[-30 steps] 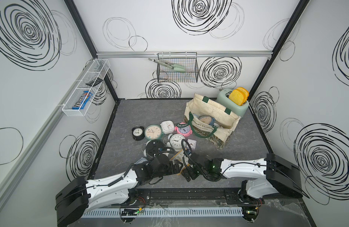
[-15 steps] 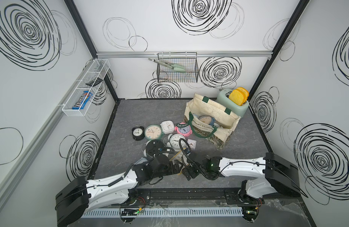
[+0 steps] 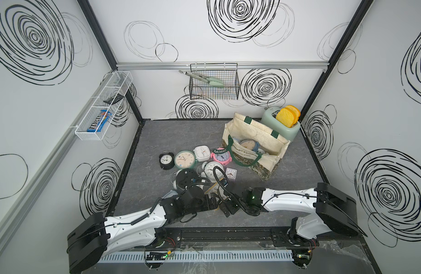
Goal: Put the alarm clock into the canvas bag
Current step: Pick up the alarm from the center of the board.
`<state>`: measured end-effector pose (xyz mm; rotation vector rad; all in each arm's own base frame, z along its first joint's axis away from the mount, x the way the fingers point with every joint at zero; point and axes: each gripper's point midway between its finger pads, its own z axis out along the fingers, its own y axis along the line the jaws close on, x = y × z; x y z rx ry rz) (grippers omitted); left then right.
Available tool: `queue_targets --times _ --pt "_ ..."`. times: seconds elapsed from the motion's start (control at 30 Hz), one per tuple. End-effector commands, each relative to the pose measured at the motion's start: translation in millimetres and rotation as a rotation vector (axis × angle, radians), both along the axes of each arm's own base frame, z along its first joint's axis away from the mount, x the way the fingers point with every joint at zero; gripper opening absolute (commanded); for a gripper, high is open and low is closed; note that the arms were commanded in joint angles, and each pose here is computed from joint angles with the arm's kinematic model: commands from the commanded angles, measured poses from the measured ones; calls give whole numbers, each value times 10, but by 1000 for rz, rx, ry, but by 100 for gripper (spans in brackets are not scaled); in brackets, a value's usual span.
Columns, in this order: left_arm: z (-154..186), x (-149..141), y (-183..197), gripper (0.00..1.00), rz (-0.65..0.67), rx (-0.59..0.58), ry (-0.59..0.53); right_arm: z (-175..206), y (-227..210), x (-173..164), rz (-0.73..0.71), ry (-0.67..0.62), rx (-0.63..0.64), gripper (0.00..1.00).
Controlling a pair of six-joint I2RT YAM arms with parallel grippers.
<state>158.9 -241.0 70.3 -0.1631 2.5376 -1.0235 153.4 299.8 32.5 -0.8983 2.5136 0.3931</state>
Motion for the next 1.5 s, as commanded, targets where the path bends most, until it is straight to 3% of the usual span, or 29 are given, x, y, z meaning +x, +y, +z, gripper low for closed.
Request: queue_targets --times 0.0,0.2,0.37,0.63,0.87,0.97,1.13,1.23,1.47 --pt "40 15 -46 96 -3 -23 -12 32 34 87 0 -31 -10 97" --pt "18 7 -50 96 -10 -21 -11 58 63 113 -1 -42 6 99" --pt "-4 6 -41 96 -10 -14 -11 107 88 126 13 -55 23 94" --pt "63 7 -21 96 -23 -10 -36 87 98 115 20 -40 23 79" --pt "319 90 121 96 -11 40 -140 190 3 90 -7 -46 62 67" --pt "492 139 211 96 4 56 -215 369 -37 104 -31 -58 129 64" --pt "795 151 212 96 -3 -78 -291 756 -85 129 -67 -58 287 58" --pt "983 142 134 96 -37 -165 -338 968 -133 163 -98 -70 370 57" --pt "1288 192 -140 96 -123 -202 -405 1407 -172 170 -96 -120 539 56"
